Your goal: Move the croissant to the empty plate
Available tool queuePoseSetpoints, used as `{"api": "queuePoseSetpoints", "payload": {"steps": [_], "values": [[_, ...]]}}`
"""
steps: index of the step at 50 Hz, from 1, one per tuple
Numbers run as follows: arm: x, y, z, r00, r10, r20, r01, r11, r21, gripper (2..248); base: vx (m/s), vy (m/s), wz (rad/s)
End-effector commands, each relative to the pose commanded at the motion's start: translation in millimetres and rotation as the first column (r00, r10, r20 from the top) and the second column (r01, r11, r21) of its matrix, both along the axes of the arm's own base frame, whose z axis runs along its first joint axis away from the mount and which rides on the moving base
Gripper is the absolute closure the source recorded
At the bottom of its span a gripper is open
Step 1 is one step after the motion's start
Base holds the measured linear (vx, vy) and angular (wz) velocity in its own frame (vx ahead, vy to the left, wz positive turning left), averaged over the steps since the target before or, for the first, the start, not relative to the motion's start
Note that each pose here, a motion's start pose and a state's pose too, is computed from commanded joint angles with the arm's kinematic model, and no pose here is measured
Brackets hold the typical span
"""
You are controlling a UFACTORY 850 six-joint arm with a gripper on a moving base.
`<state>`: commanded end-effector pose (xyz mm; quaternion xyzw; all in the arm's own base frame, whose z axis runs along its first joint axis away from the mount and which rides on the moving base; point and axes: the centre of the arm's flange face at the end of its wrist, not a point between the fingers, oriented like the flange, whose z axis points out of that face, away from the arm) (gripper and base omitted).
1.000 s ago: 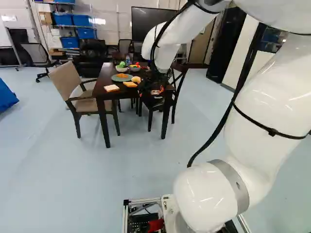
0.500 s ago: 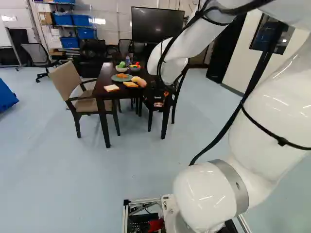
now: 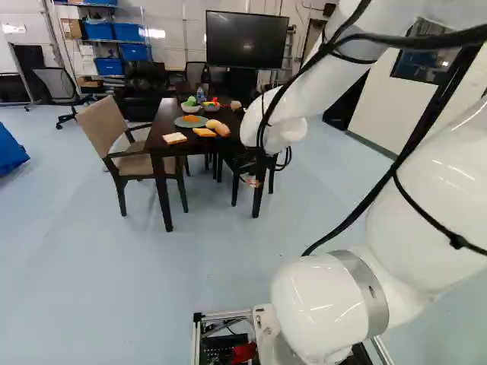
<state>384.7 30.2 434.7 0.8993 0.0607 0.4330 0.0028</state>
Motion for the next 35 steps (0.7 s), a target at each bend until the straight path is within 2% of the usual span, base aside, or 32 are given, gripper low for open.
{"api": "queuePoseSetpoints", "payload": {"steps": [15,35], "values": [[-27.6,-10.4,-20.2,0.995,-0.033,0.091,0.031,0.999,0.018,3,0.0,0.0,0.0],[-60.4,-19.9,-40.9,0.98,-0.065,0.189,0.058,0.997,0.043,3,0.0,0.0,0.0]]}}
